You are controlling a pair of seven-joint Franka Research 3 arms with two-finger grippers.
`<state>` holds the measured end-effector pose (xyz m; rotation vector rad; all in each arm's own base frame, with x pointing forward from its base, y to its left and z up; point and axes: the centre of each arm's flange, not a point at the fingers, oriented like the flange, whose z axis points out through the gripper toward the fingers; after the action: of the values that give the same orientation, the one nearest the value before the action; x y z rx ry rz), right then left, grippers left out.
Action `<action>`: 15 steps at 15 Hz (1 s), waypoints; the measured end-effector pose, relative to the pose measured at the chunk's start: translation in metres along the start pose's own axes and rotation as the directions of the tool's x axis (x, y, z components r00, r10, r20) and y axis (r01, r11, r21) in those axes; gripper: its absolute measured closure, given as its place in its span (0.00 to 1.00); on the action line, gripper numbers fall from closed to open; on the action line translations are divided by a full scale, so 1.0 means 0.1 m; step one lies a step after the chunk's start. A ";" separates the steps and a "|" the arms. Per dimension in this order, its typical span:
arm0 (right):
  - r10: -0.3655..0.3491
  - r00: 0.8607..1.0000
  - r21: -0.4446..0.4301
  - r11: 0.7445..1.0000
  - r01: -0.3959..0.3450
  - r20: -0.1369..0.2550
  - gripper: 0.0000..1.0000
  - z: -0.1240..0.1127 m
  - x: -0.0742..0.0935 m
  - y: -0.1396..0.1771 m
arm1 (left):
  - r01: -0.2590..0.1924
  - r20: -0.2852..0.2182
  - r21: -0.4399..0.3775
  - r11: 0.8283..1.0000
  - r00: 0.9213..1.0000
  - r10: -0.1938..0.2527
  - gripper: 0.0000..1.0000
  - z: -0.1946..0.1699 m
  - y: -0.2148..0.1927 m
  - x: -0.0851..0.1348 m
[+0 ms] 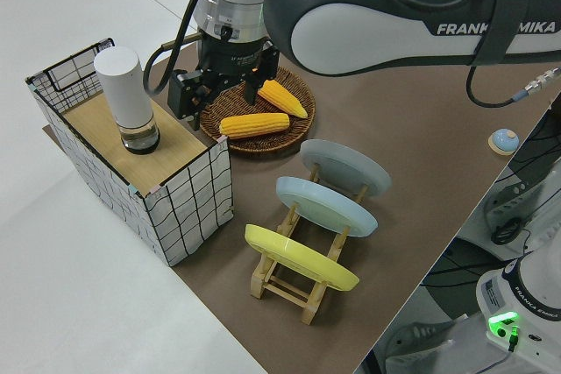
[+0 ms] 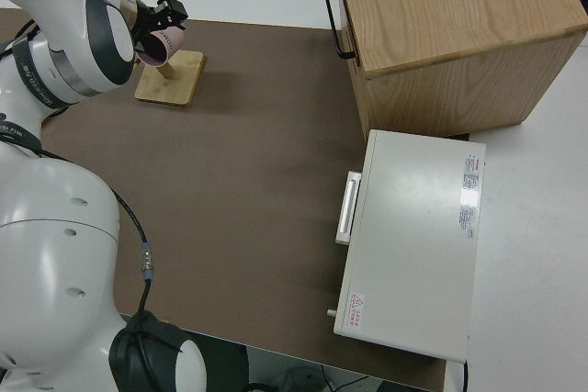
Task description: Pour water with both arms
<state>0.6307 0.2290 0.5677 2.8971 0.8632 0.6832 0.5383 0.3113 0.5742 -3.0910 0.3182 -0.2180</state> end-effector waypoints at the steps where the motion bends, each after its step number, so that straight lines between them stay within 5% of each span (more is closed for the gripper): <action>1: -0.014 1.000 -0.001 1.000 0.014 -0.002 0.00 0.06 0.01 -0.02 | 0.015 -0.024 -0.004 1.000 1.000 -0.016 0.00 0.03 -0.12 -0.06; 6: -0.104 0.995 -0.041 0.994 0.103 -0.007 0.00 0.31 0.17 -0.25 | 0.061 -0.125 0.019 0.998 0.990 -0.058 0.00 0.05 -0.38 -0.09; 9: -0.141 0.990 -0.052 0.989 0.141 -0.001 0.01 0.49 0.25 -0.30 | 0.082 -0.189 -0.010 0.997 0.979 -0.082 0.00 0.09 -0.40 -0.02; 11: -0.182 0.983 -0.050 0.982 0.182 0.005 0.01 0.64 0.29 -0.29 | 0.106 -0.259 -0.012 0.994 0.960 -0.105 0.00 0.08 -0.45 0.03; 15: -0.221 0.975 -0.041 0.974 0.221 0.013 0.01 0.97 0.35 -0.31 | 0.123 -0.394 -0.045 0.991 0.910 -0.131 0.00 0.14 -0.57 0.09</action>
<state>0.6817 0.2820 0.4895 2.7079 1.1327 0.6590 0.5607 0.3658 0.5639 -3.0656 0.1226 -0.8562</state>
